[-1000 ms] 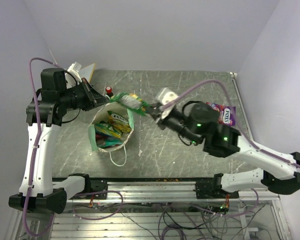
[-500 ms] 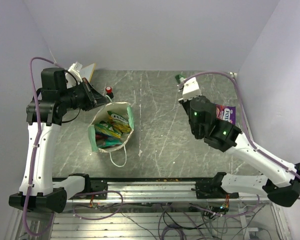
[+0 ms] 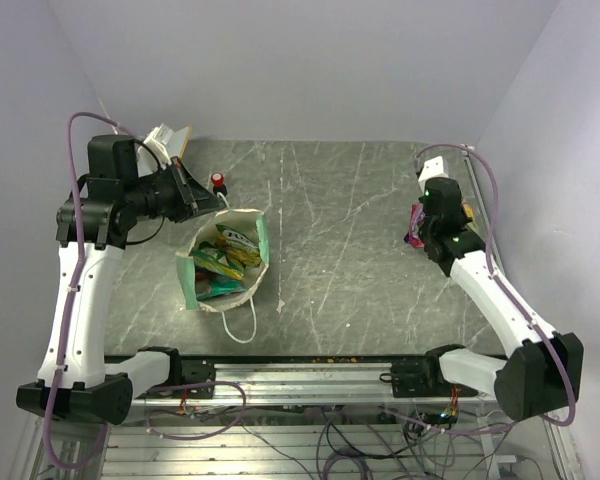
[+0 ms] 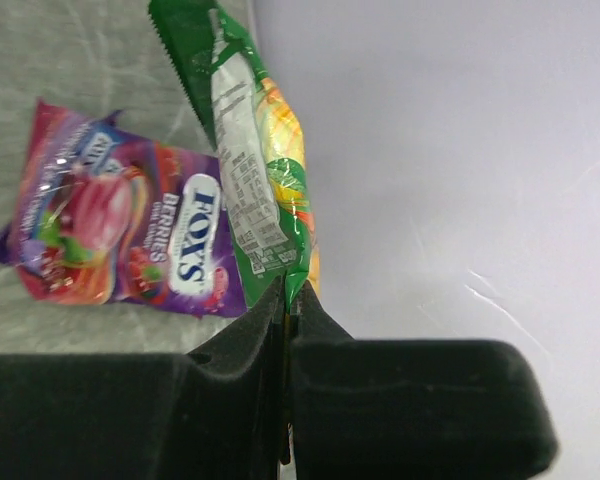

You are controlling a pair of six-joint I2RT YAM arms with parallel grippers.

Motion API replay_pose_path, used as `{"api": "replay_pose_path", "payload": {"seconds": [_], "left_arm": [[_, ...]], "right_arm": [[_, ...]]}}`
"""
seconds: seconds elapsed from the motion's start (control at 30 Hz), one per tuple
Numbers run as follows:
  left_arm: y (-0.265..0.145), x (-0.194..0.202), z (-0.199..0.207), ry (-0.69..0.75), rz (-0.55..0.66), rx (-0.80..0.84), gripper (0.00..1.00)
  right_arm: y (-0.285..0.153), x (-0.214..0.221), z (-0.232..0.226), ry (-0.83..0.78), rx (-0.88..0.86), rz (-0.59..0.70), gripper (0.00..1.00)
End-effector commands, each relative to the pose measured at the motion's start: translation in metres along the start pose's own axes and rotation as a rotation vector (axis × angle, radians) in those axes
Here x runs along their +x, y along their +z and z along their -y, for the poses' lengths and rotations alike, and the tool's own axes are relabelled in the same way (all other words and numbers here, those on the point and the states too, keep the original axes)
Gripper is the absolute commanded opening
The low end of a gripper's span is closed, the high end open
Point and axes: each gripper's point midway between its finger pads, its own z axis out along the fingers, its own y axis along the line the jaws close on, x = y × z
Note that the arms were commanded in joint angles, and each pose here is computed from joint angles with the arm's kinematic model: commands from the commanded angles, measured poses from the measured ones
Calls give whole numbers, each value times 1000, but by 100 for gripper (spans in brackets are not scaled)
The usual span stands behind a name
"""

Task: Take the snacks out of the paper bag
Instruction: Place the snack at the center of the board.

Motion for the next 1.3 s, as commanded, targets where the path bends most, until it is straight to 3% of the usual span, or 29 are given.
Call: {"api": "replay_pose_path", "payload": {"seconds": [0.0,0.43,0.67,0.93,1.1,1.27], "left_arm": [[0,6,16,56,-25,64,7],[2,1,16,81,-24,42,7],[4,3,11,75,-23,27,7],[4,-2,11,85,-22,12,7],[6,2,10,74,-38,22,7],[6,6,11,60,-43,35,7]], "right_arm": [[27,-12,26,39,83,28,0],[84,25,-18,1,16,-88,0],[89,65,-62,68,-68,-171,0],[91,73,-110,197,-229,-200,0],[82,61,-131,284,-352,-185,24],[66,44,-108,353,-329,-149,48]]}}
